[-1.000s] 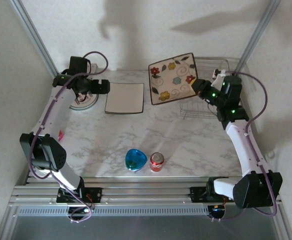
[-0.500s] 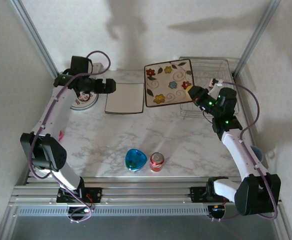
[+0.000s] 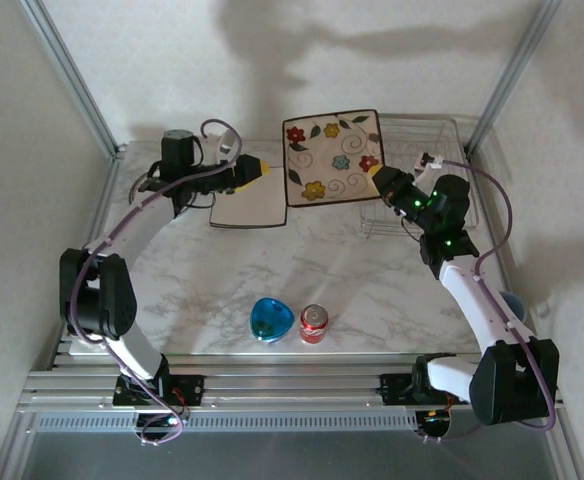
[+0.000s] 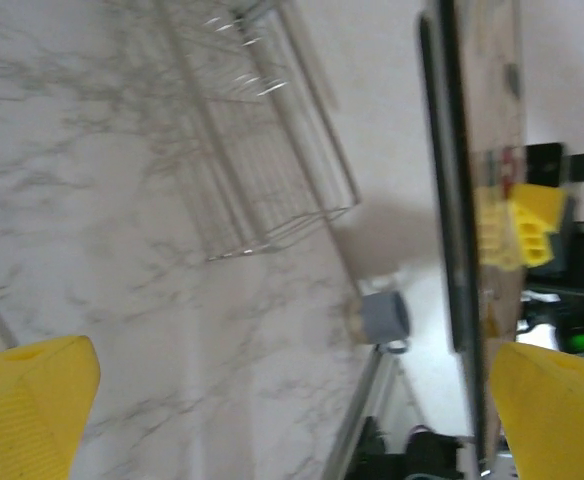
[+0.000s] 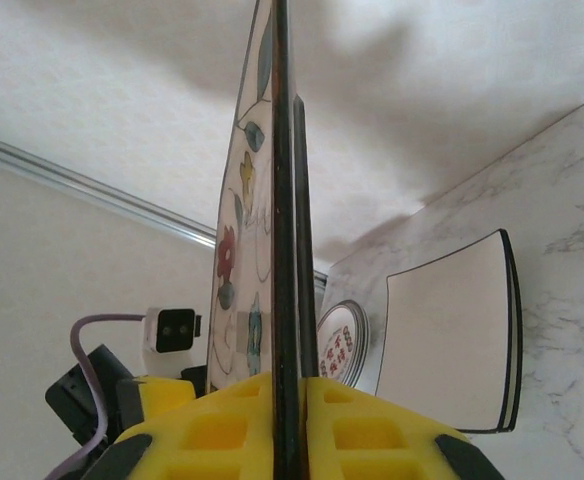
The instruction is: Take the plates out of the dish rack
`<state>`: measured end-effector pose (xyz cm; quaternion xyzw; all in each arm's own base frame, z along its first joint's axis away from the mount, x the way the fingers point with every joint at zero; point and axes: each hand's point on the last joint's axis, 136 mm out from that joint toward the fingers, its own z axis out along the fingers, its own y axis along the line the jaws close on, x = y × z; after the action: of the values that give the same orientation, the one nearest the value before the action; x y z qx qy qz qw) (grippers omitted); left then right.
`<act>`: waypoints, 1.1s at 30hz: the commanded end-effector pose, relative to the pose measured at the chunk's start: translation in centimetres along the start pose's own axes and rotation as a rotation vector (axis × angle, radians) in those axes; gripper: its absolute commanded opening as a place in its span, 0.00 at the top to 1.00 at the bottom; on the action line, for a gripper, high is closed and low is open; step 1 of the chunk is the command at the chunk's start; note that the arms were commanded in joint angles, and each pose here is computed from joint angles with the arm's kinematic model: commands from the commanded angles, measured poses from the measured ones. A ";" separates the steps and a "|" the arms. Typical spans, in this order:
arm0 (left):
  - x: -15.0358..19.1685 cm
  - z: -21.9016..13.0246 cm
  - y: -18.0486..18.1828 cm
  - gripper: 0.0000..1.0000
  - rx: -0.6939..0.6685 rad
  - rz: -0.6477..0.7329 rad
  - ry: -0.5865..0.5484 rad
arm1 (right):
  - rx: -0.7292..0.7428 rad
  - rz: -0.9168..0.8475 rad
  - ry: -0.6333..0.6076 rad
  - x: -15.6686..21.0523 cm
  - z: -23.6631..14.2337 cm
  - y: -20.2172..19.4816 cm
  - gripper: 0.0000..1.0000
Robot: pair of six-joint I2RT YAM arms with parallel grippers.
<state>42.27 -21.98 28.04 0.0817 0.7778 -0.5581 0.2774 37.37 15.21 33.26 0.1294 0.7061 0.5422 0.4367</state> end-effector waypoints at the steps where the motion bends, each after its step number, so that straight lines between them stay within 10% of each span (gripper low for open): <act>1: -0.6 1.0 -3.0 0.00 0.157 0.034 0.005 | -0.233 -0.117 -0.098 -2.4 -0.9 7.3 1.00; 13: -0.5 2.5 -1.9 0.07 0.175 -0.010 0.007 | -0.262 -0.107 -0.047 0.0 1.8 7.5 1.00; 33: 0.0 3.4 -0.8 1.00 0.177 -0.060 0.034 | -0.247 -0.123 -0.009 1.1 3.6 7.0 1.00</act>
<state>43.85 -24.45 27.13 0.0224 0.7469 -0.6316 0.2069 38.21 20.68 30.07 0.0801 0.7253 0.5467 0.4106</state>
